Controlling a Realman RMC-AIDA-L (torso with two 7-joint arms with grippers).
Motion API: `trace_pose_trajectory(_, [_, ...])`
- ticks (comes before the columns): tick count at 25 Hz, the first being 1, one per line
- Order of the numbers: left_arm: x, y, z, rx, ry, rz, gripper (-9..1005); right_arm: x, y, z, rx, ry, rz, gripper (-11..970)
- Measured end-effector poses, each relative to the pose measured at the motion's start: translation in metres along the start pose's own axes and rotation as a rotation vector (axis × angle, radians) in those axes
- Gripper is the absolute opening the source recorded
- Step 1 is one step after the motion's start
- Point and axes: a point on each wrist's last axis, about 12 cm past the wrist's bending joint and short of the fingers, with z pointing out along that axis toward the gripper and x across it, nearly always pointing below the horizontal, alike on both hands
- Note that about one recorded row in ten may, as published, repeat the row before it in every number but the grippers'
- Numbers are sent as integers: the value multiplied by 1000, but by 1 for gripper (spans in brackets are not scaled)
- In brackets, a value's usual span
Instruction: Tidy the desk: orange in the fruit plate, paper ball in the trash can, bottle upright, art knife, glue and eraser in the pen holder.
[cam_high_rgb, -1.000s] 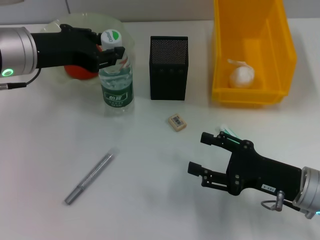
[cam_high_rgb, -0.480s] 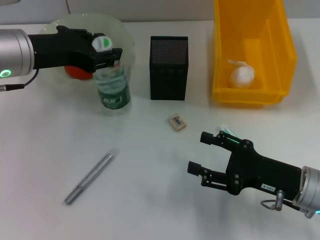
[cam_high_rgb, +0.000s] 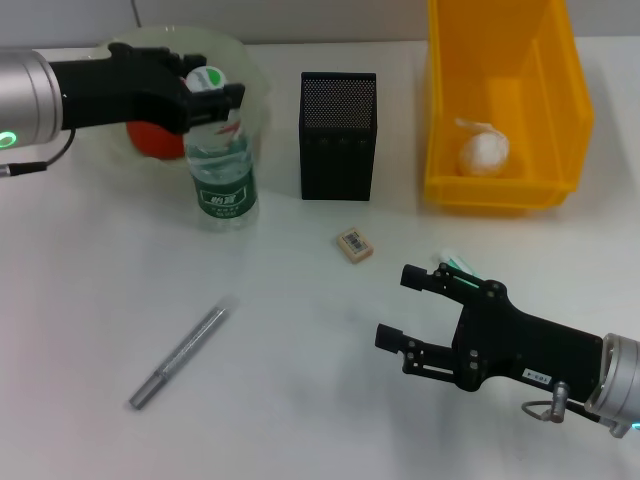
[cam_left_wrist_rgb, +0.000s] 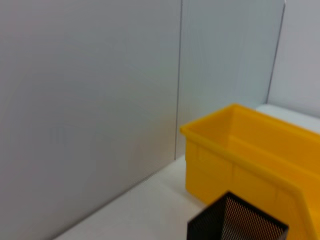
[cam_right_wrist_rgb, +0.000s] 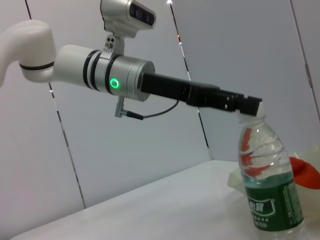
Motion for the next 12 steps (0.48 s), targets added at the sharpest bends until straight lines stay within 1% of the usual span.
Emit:
trace_pose_trajectory(5, [-4, 3, -9, 8, -78, -15, 681, 0, 0, 0, 0, 1, 1, 817])
trace_pose_trajectory(7, [-3, 2, -13, 22, -128, -7, 715, 1, 0, -1, 0, 1, 1, 817])
trace_pose_trajectory(12, [0, -2, -22, 71, -248, -4, 757, 1, 1, -1, 1, 1, 2, 817])
